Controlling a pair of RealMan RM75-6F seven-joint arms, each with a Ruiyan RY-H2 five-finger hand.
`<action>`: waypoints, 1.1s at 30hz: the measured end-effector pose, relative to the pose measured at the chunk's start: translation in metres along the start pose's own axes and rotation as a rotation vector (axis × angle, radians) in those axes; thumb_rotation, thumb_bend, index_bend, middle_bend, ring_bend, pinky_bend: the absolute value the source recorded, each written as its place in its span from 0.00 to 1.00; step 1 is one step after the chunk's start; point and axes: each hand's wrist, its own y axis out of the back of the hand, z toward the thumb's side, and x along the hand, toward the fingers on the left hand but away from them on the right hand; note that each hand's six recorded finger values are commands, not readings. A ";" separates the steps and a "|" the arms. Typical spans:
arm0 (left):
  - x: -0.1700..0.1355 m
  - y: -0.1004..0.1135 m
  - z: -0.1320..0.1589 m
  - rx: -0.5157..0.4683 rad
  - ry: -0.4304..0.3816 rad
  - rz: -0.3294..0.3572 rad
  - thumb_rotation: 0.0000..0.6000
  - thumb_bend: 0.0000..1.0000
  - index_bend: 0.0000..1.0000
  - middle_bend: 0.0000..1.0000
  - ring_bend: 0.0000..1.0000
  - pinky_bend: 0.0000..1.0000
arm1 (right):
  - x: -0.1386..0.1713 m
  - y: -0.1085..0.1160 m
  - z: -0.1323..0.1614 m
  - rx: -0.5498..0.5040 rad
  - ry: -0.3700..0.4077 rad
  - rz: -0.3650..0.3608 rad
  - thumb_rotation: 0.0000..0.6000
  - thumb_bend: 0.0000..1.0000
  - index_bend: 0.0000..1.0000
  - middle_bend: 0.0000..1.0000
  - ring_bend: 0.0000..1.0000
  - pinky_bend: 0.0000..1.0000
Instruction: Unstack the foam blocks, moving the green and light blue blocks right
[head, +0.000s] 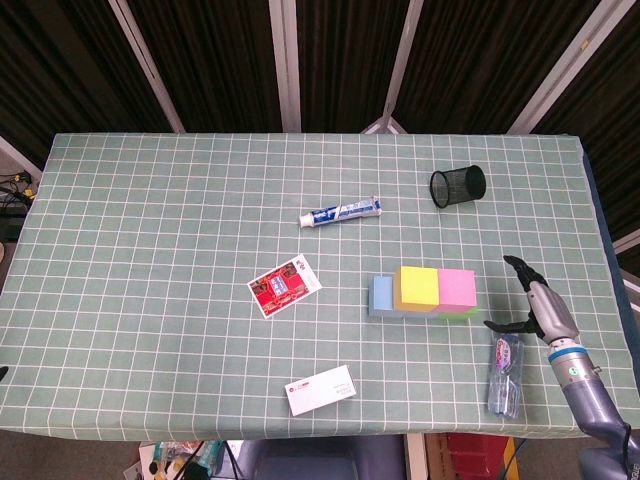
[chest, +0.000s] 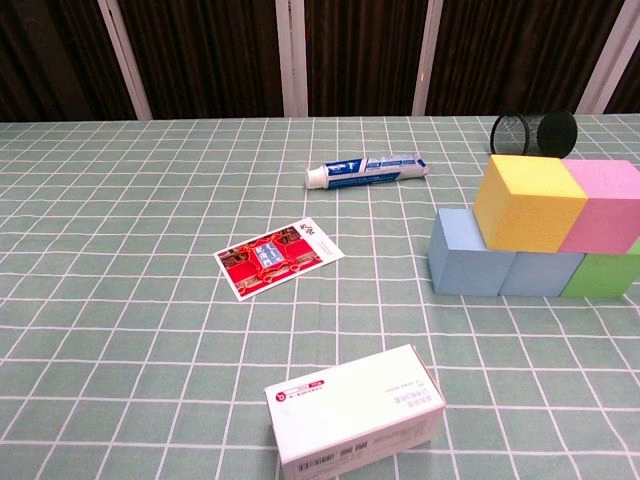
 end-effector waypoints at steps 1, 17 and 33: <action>0.000 0.000 0.000 0.002 0.000 -0.001 1.00 0.18 0.19 0.00 0.00 0.00 | -0.002 -0.002 0.000 0.003 -0.003 0.009 1.00 0.10 0.04 0.04 0.02 0.00; 0.000 -0.001 0.000 0.010 0.008 0.000 1.00 0.18 0.19 0.00 0.00 0.00 | -0.035 -0.035 0.003 0.016 -0.010 0.051 1.00 0.10 0.04 0.14 0.04 0.00; 0.001 -0.003 0.001 0.013 0.011 -0.002 1.00 0.18 0.19 0.00 0.00 0.00 | -0.046 -0.046 0.006 0.009 -0.014 0.034 1.00 0.14 0.57 0.52 0.28 0.00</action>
